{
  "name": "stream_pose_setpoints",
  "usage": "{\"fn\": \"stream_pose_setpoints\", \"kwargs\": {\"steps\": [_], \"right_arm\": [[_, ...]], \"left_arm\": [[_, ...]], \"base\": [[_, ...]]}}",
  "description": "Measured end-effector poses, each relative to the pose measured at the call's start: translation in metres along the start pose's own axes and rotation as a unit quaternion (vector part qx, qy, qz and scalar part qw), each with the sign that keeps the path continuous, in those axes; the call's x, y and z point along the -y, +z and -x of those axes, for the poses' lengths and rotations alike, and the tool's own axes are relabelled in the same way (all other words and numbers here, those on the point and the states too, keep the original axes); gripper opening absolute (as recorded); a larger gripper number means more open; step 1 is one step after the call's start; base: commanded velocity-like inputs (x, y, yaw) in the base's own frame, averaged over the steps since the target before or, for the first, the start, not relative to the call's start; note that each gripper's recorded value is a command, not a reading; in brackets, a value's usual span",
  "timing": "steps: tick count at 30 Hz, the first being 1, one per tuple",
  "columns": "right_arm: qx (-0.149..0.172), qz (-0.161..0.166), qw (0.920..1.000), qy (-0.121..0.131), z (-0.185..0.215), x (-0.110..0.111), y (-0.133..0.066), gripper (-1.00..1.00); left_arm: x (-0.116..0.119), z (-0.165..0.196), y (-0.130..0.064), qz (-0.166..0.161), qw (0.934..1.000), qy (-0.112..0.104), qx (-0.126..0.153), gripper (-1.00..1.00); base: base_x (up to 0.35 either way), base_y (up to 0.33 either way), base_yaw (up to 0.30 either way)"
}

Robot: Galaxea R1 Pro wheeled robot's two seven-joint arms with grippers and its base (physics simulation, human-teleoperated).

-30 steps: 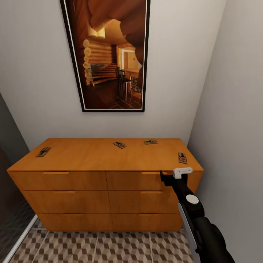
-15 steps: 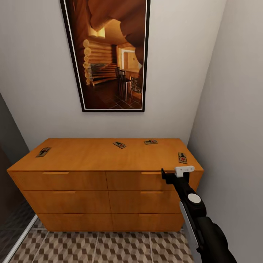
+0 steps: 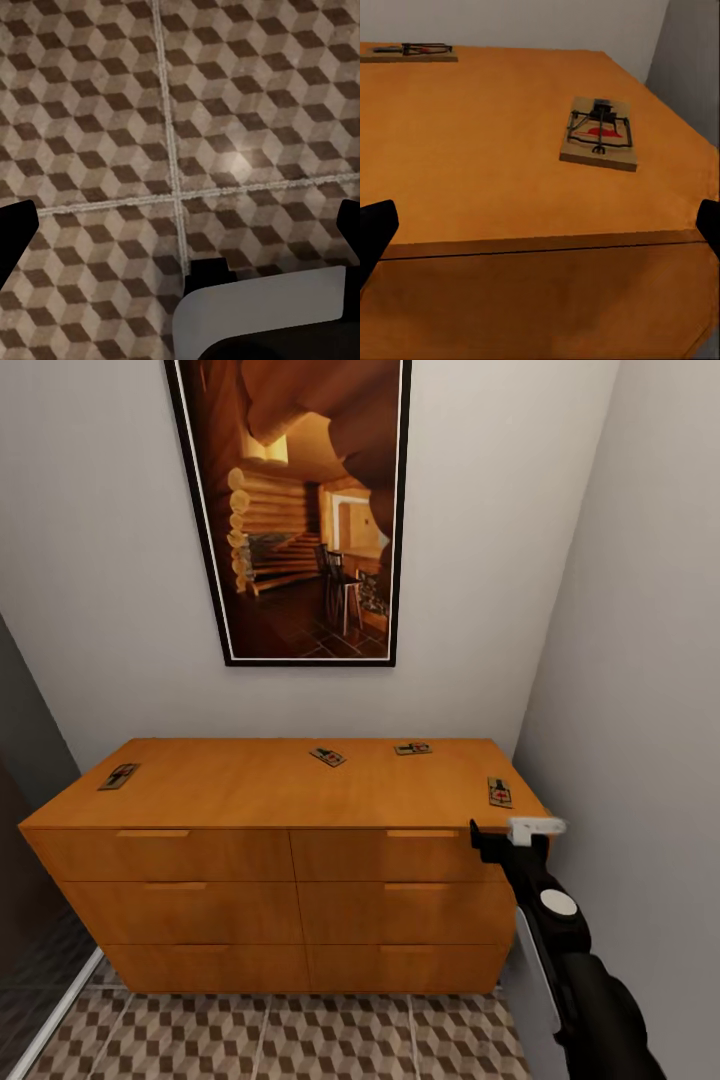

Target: Take the four mousetraps from the cabinet in the bathroom and place them on the bathroom floor. Make sure all four end up on the same floor surface, and ensure that at least two of them are either under or directly next to the same bathroom sink.

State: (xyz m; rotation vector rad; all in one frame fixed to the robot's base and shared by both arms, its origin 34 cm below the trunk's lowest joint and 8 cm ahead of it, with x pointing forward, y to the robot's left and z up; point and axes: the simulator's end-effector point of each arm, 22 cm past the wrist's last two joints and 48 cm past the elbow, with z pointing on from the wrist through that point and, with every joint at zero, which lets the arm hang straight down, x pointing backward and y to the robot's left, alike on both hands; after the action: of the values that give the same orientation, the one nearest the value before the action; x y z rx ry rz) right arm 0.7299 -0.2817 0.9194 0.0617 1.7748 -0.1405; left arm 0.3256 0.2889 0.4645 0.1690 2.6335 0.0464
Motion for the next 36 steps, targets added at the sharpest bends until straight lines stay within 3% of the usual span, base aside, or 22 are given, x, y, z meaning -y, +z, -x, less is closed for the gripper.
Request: {"fn": "stream_pose_setpoints", "kwargs": {"steps": [7,22,36], "right_arm": [[-0.003,-0.020,0.9997,0.010,-0.003,0.021,0.001,1.00],[-0.002,-0.026,0.9996,0.006,-0.002,0.030,0.001,1.00],[-0.001,-0.026,0.9997,0.005,-0.002,0.029,0.001,1.00]], "left_arm": [[0.000,0.000,0.000,0.000,1.0000,0.000,0.000,1.00],[0.000,0.000,0.000,0.000,1.0000,0.000,0.000,1.00],[-0.001,0.000,0.000,0.000,1.0000,0.000,0.000,1.00]], "base": [[0.000,0.000,0.000],[0.008,0.000,0.000],[0.258,0.000,0.000]]}}
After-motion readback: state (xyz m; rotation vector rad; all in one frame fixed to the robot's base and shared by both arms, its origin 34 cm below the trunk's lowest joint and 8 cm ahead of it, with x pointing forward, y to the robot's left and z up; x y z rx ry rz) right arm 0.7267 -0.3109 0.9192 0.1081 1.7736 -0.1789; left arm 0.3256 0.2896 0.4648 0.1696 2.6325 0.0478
